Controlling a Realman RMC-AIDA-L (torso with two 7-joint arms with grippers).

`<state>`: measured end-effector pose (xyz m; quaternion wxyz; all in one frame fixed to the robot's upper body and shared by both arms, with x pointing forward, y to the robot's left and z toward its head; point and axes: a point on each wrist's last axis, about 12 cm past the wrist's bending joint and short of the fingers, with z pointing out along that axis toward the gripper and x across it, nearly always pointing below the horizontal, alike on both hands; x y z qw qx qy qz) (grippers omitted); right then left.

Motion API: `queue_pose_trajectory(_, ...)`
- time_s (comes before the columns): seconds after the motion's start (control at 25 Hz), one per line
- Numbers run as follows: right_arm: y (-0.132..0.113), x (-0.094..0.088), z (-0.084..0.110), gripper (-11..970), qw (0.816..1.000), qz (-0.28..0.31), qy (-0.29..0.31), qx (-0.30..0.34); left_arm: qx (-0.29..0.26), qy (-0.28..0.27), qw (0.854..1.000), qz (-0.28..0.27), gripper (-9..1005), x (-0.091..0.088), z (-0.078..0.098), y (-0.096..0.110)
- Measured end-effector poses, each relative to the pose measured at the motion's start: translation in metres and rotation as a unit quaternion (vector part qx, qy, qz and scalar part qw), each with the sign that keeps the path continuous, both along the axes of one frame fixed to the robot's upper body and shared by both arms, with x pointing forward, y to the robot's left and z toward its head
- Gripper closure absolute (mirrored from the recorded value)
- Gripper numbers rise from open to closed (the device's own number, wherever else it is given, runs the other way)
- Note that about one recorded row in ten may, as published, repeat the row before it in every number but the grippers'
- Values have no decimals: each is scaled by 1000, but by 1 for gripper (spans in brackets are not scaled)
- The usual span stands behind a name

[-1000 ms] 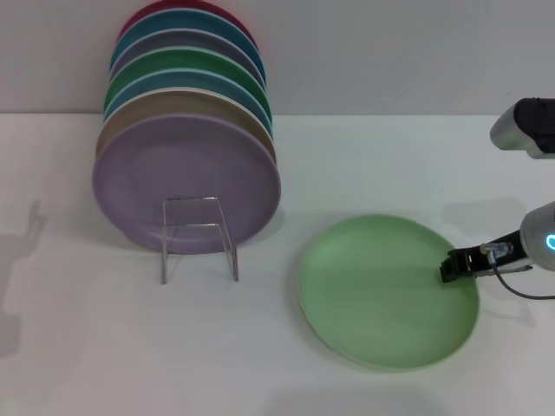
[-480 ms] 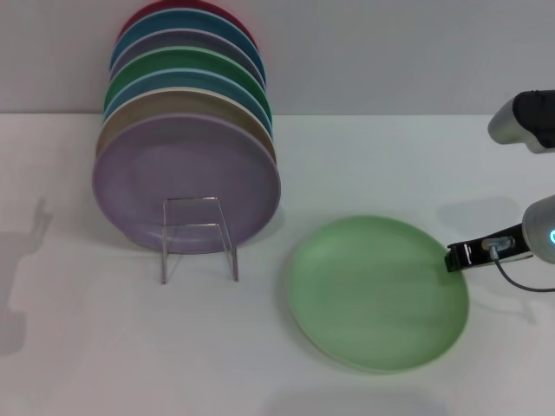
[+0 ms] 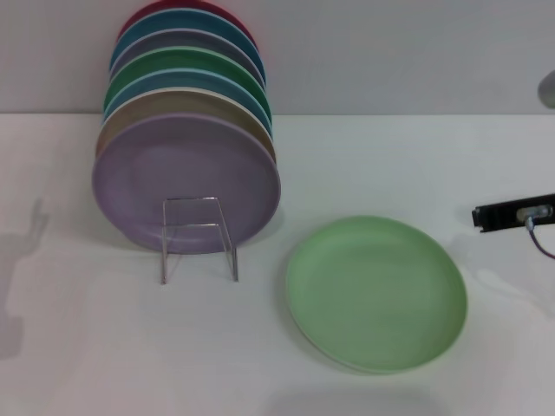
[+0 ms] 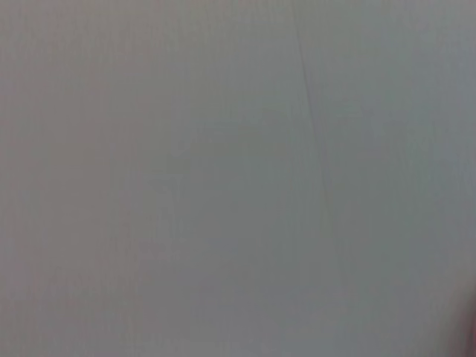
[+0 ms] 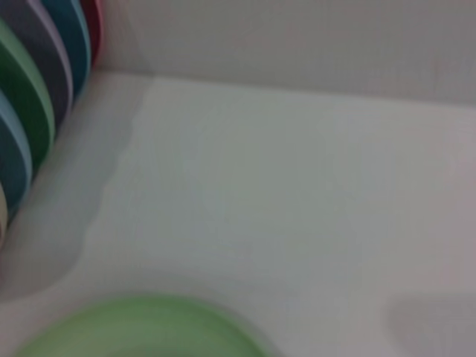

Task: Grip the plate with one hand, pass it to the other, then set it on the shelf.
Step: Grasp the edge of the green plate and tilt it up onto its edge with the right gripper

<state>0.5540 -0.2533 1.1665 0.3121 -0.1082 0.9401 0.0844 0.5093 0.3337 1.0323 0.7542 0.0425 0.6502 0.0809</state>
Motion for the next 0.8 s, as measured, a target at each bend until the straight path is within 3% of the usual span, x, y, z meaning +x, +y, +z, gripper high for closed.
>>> queue_pose_trajectory(0.32,-4,-9,21,962,999,0,-45,2,-9,-26,1000,-4,185,-4,6,-2)
queue_pose_trajectory(0.8,-26,-9,23,960,996,-41,-53,57,-9,-24,1000,1,186,-5,5,0)
